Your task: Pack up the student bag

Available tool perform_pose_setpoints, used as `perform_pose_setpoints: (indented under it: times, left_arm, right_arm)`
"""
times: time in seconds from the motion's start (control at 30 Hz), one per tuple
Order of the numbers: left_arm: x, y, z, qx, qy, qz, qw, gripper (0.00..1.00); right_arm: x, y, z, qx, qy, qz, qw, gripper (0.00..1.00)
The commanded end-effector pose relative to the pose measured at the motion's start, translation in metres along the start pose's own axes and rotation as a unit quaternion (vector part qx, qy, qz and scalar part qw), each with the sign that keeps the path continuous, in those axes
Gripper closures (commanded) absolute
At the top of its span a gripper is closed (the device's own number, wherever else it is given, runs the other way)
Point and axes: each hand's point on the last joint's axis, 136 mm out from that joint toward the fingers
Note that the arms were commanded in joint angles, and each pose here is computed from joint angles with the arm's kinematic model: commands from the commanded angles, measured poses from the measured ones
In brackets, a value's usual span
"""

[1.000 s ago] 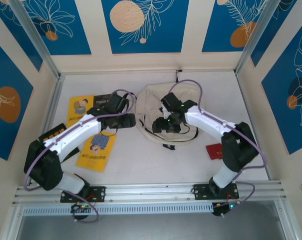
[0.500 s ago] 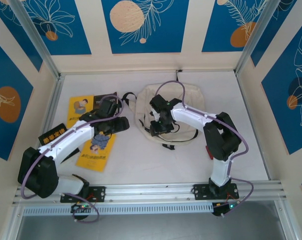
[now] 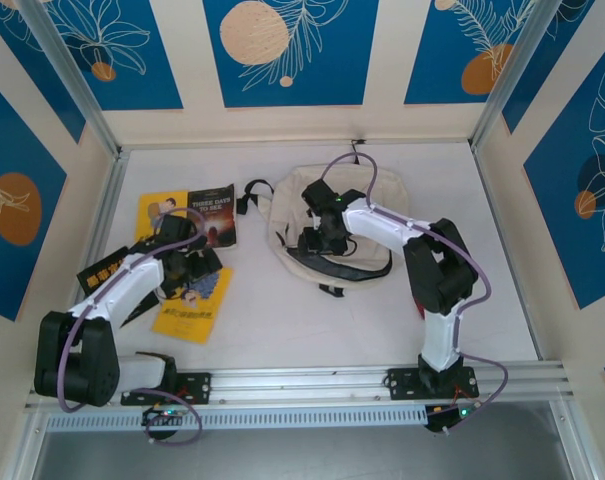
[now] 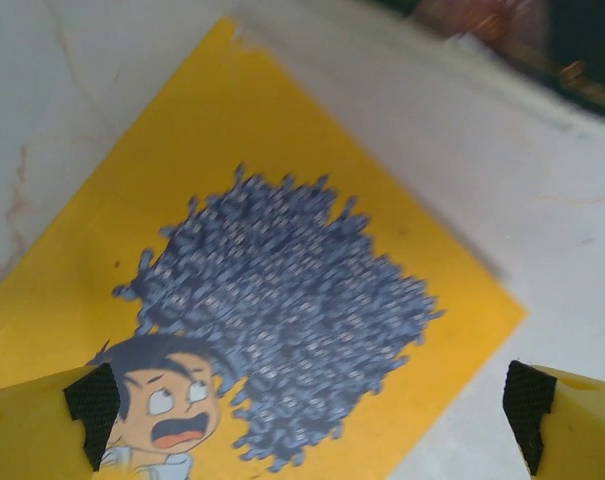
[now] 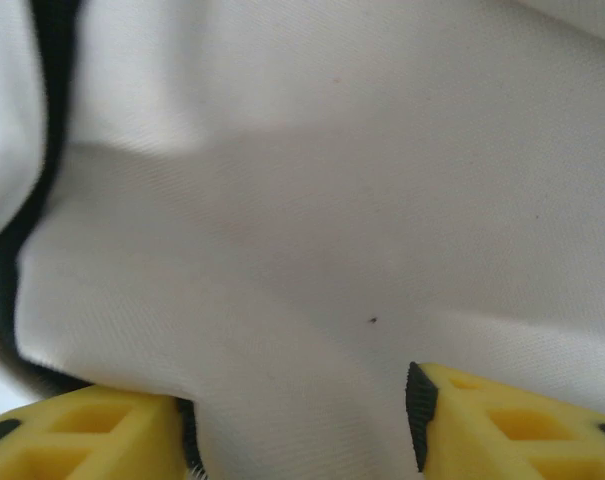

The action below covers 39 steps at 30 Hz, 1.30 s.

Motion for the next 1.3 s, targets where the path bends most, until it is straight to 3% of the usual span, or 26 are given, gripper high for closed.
perform_pose_setpoints:
  times: [0.0,0.13,0.43,0.83,1.07,1.27]
  left_arm:
    - [-0.006,0.009,0.018,0.01,0.025,-0.005,1.0,0.0]
    - [-0.014,0.011,0.033,0.014,0.044,0.0,0.999,0.01]
    - [-0.026,-0.012,0.059,0.016,0.073,0.037,0.997,0.05]
    - [-0.018,-0.097,0.087,-0.014,0.095,0.129,0.987,0.1]
    - [0.011,-0.069,0.055,-0.069,0.049,0.06,0.995,0.09]
    - [0.003,-0.033,0.045,-0.051,0.061,0.044,0.996,0.06]
  right_arm:
    - [0.04,0.026,0.002,-0.009,-0.024,-0.077,0.997,0.34]
    - [0.057,0.026,0.007,-0.016,-0.036,-0.093,0.995,0.28]
    - [0.076,0.029,0.009,-0.036,-0.053,-0.108,0.992,0.26]
    - [0.069,0.039,0.028,-0.042,-0.039,-0.112,0.992,0.3]
    - [0.045,0.07,0.062,0.013,-0.013,-0.084,0.996,0.37]
    - [0.008,0.099,0.094,0.066,0.031,-0.06,0.996,0.41]
Point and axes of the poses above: each hand's point on the last joint's axis, 136 mm out from that joint toward the fingers, its own x axis back along the fingers, its own y axis along the line the jaws close on, z = x × y, and after that the axes turned 8 degrees about -x, right-handed
